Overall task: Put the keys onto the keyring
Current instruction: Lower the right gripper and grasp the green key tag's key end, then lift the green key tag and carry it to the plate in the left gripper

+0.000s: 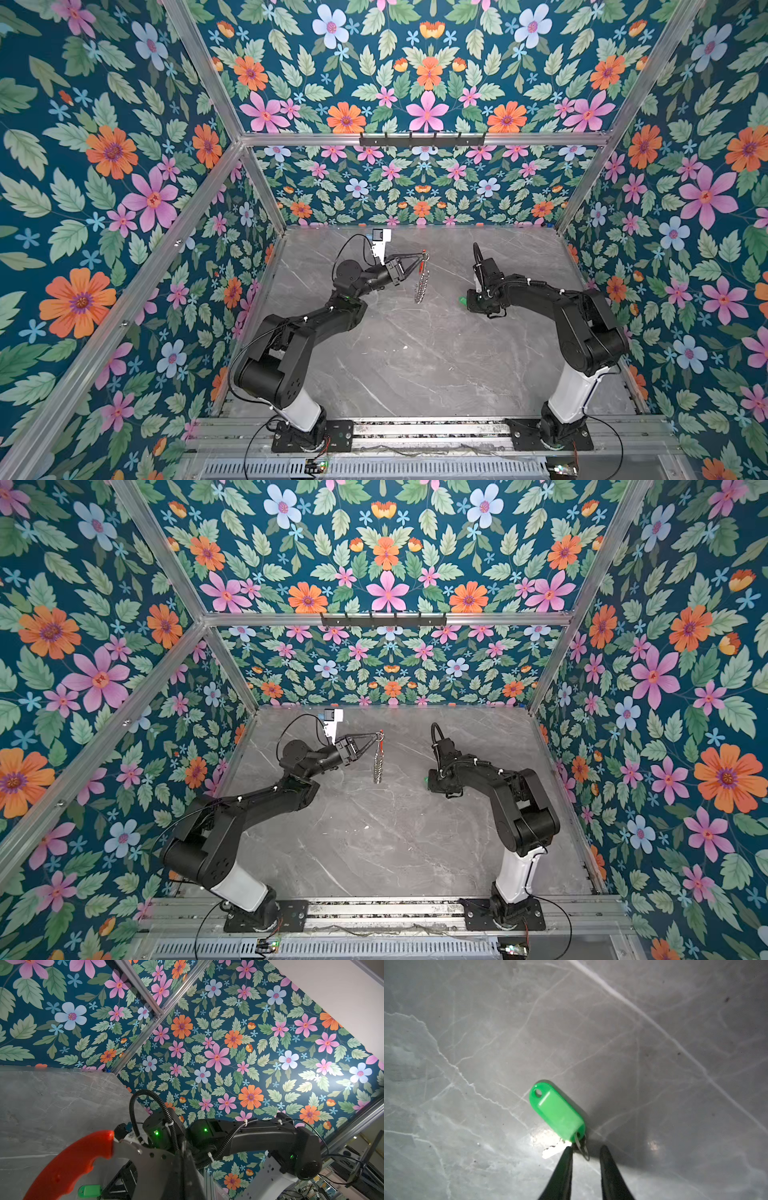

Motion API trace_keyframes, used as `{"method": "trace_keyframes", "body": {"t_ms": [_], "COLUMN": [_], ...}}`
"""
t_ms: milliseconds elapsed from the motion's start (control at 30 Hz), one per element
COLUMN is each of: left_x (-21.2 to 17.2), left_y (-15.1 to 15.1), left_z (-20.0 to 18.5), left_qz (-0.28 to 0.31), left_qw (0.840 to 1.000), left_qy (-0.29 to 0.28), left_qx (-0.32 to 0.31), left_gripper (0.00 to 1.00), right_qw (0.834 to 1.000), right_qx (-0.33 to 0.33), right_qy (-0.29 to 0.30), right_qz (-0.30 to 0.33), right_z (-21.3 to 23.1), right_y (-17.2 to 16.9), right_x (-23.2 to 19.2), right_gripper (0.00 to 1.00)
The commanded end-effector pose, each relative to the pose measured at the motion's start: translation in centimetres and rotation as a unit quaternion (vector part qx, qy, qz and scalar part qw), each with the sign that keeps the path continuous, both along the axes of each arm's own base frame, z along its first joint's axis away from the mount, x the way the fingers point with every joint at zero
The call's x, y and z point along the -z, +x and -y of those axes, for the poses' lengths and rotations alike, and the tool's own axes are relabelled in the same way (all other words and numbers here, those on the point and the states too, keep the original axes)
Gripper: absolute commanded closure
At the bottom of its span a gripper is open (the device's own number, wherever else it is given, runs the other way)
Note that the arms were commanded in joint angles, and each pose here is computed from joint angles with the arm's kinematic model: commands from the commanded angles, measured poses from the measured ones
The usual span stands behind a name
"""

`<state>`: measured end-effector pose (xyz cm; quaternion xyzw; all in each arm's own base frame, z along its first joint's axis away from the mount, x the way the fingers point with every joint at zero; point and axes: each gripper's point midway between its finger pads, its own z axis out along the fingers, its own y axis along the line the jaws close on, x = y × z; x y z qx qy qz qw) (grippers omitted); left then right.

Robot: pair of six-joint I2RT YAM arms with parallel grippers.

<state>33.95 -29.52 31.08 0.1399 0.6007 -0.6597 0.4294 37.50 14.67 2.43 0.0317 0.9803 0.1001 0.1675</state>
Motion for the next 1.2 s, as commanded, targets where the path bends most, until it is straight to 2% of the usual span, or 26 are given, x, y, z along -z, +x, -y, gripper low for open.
{"method": "trace_keyframes", "body": {"t_ms": [0, 133, 400, 467, 533, 667, 800, 967, 1167], "left_x": [-1.2, -1.2, -1.1, -1.1, -1.1, -1.1, -1.1, -1.3, -0.6], "left_y": [-0.3, -0.2, -0.2, -0.2, -0.2, -0.1, -0.3, 0.0, 0.1], "left_z": [-0.2, -0.1, 0.0, 0.0, 0.0, 0.0, -0.2, -0.3, 0.1], "left_qz": [0.027, 0.026, 0.025, 0.026, 0.025, 0.026, 0.025, 0.029, 0.021], "left_qw": [1.0, 1.0, 1.0, 1.0, 1.0, 1.0, 1.0, 0.999, 1.0], "left_qy": [-0.01, -0.009, -0.008, -0.008, -0.008, -0.009, -0.011, -0.009, 0.002], "left_qx": [-0.002, -0.002, -0.002, -0.001, -0.002, -0.003, -0.005, -0.014, -0.023], "left_gripper": [1.0, 1.0, 1.0, 1.0, 1.0, 1.0, 1.0, 1.0, 1.0], "right_qw": [1.0, 1.0, 1.0, 1.0, 1.0, 1.0, 0.997, 0.982, 0.942], "right_qx": [-0.007, -0.008, -0.01, -0.011, -0.014, -0.015, -0.029, -0.065, -0.136], "right_qy": [0.001, 0.003, 0.009, 0.008, 0.008, 0.01, 0.035, 0.105, 0.217], "right_qz": [0.001, 0.0, -0.003, -0.001, 0.0, 0.014, 0.057, 0.143, 0.219], "right_z": [-0.2, -0.3, -0.5, -0.5, -0.5, -0.4, -1.0, -2.7, -5.8], "right_y": [0.2, 0.2, 0.1, 0.1, 0.1, 0.1, 0.1, -0.3, -2.3], "right_x": [0.1, 0.2, 0.3, 0.1, 0.0, -1.4, -5.1, -12.6, -20.5], "right_gripper": [0.78, 0.79, 0.87, 0.9, 1.0, 1.0, 1.0, 1.0, 1.0]}}
